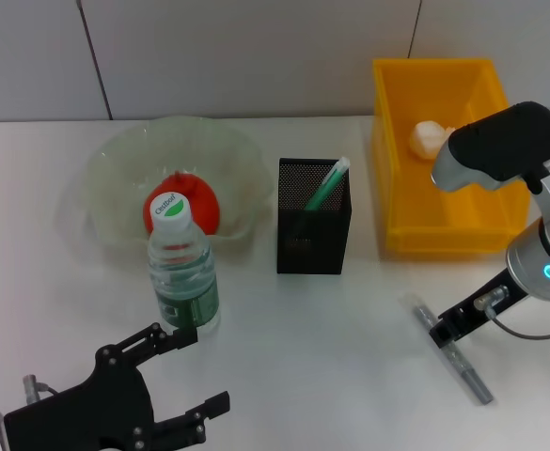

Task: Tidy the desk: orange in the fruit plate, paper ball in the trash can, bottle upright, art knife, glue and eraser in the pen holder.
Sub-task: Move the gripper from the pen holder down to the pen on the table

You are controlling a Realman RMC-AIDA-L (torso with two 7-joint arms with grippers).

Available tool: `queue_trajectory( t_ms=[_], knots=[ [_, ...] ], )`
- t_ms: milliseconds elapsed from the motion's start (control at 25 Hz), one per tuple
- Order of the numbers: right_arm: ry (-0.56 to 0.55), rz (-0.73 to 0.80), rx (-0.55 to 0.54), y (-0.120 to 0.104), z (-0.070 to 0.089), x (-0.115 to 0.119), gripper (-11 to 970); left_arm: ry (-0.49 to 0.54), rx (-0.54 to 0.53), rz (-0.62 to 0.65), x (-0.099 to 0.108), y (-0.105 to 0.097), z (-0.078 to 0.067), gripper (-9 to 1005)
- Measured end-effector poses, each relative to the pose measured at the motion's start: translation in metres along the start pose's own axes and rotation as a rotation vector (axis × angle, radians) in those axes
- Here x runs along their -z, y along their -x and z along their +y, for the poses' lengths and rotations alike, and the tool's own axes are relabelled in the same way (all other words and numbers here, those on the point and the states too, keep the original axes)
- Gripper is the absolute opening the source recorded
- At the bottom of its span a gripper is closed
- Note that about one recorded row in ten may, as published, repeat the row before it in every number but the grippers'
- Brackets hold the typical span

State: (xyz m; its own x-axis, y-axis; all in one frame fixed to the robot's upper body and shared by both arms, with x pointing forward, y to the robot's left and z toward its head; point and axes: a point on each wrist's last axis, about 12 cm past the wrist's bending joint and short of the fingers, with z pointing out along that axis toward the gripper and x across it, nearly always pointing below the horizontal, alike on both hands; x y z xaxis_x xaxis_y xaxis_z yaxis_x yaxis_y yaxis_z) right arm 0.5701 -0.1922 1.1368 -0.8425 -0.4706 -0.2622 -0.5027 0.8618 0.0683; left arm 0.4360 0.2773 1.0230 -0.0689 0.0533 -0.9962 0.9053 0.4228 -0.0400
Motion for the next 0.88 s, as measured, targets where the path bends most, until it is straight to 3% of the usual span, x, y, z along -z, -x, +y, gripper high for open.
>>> queue_trajectory(
  t_ms=[480, 880],
  knots=[
    [-0.003, 0.011, 0.008, 0.006, -0.001, -0.006, 364, -0.002, 0.003, -0.001, 0.000, 0.000, 0.000, 815],
    [-0.010, 0.036, 0.017, 0.010, -0.001, -0.012, 265, -0.003, 0.000, 0.000, -0.001, 0.001, 0.001, 815]
  ],
)
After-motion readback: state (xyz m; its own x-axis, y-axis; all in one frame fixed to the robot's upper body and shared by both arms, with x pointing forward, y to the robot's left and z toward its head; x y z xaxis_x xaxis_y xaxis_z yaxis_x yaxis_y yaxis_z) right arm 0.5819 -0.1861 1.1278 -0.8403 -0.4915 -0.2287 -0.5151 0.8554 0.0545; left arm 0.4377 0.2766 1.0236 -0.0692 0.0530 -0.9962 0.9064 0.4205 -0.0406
